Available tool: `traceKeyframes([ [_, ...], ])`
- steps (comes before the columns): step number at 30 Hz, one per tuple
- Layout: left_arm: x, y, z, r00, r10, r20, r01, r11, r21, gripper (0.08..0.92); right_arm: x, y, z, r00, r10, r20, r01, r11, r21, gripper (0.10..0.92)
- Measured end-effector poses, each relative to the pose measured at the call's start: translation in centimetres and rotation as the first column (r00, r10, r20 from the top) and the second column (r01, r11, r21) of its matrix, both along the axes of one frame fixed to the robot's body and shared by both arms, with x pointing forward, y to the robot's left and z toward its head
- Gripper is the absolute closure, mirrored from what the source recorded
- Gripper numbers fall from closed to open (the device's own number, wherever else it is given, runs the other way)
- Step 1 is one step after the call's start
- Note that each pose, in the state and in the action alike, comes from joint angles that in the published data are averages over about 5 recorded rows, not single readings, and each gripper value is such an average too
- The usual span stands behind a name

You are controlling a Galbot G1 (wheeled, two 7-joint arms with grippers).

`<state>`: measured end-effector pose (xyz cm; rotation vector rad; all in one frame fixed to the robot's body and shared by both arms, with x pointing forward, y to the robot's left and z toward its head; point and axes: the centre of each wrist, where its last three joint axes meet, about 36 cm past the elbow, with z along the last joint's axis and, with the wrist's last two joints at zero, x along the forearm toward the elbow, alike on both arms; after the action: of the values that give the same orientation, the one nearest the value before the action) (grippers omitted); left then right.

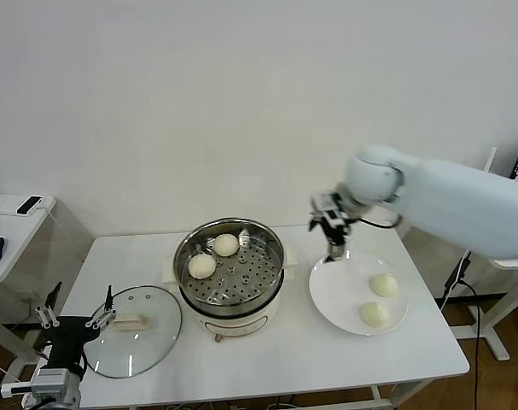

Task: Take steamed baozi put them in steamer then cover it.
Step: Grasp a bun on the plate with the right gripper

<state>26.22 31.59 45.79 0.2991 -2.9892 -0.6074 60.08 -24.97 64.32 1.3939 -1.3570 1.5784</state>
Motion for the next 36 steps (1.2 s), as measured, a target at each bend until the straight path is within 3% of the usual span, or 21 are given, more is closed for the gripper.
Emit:
traceKeyframes([
  [15, -0.2, -0.3, -0.4, 0.9998, 0.006, -0.020, -0.006, 1.000, 0.014, 0.177, -3.8, -8.1, -10.2, 0.995, -0.069, -0.074, 0.063, 0.995, -0.076, 0.200],
  [36, 0.0, 0.1, -1.1, 0.9993, 0.018, -0.033, -0.018, 1.000, 0.016, 0.177, -2.0, -8.3, -17.0, 0.986, -0.131, -0.107, 0.119, 0.987, -0.112, 0.200],
])
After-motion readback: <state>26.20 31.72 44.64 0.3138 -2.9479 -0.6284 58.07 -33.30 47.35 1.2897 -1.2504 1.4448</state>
